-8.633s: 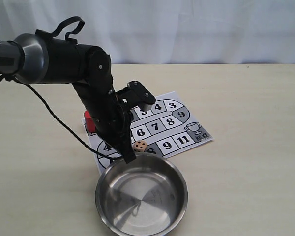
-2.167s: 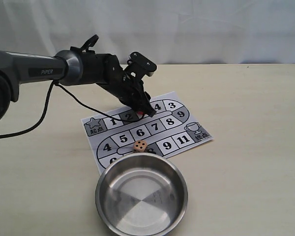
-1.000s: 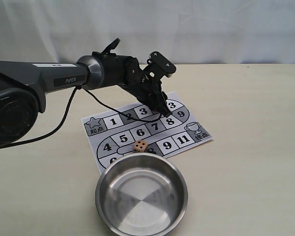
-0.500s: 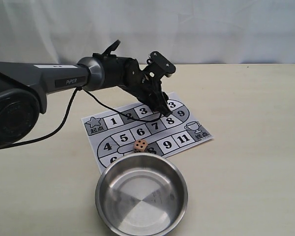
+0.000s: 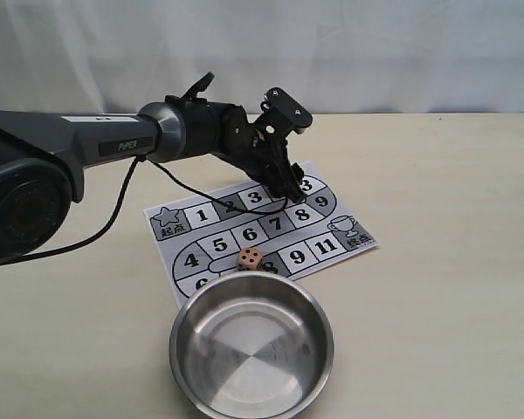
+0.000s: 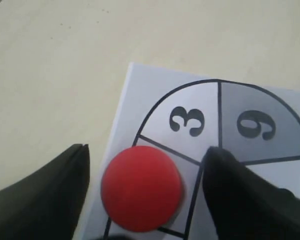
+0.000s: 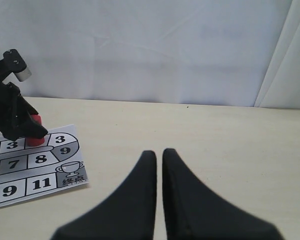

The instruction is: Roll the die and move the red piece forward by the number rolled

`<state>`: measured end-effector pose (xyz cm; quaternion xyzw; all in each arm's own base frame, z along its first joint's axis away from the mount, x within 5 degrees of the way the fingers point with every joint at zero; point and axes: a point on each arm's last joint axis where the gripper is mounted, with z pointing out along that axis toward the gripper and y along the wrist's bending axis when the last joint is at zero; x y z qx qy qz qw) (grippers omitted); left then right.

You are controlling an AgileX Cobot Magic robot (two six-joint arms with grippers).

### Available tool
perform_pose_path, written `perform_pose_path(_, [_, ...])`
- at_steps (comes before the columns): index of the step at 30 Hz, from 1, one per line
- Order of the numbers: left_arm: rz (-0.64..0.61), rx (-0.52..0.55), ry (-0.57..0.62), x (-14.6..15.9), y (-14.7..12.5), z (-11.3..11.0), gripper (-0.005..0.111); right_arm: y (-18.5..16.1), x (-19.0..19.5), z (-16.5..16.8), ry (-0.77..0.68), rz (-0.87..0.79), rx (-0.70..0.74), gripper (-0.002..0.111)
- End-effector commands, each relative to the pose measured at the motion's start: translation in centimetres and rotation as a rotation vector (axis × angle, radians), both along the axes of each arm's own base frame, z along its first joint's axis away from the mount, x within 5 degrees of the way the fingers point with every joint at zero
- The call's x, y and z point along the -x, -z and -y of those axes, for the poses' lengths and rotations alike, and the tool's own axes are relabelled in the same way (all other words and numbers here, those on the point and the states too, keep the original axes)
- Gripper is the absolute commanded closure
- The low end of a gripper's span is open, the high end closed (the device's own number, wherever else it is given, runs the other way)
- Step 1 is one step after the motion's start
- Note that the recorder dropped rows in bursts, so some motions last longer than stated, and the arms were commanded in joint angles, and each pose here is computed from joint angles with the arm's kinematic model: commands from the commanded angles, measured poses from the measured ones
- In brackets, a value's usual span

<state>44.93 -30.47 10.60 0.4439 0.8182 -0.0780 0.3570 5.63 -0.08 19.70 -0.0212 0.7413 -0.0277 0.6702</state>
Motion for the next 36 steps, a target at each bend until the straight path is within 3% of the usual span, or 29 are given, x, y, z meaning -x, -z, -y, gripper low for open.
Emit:
perform_pose_path(1, [0.031, 0.027, -0.002, 0.0, -2.4, 0.1, 0.045, 0.1, 0.0, 0.0, -0.002, 0.002, 0.005, 0.104])
perform_pose_path(11, [0.036, 0.045, 0.020, 0.9, -8.0, -0.3, 0.046, 0.1, 0.0, 0.0, -0.002, 0.002, 0.005, 0.104])
perform_pose_path(13, [0.007, 0.030, 0.030, 1.3, -8.3, -0.4, 0.054, 0.1, 0.0, 0.0, -0.002, 0.002, 0.005, 0.104])
perform_pose_path(20, [-0.143, -0.099, 0.076, 2.5, -7.6, -1.3, 0.102, 0.1, 0.0, 0.0, -0.002, 0.002, 0.005, 0.104])
perform_pose_path(22, [-0.188, -0.103, 0.039, 2.4, -7.4, -1.9, 0.107, 0.1, 0.0, 0.0, -0.002, 0.002, 0.005, 0.104])
perform_pose_path(30, [-0.360, -0.081, -0.170, 0.7, -8.1, -7.7, 0.107, 0.1, 0.0, 0.0, -0.002, 0.002, 0.005, 0.104])
perform_pose_path(36, [-0.506, -0.055, -0.418, -1.6, -7.7, -15.7, 0.107, 0.1, 0.0, 0.0, -0.002, 0.002, 0.005, 0.104])
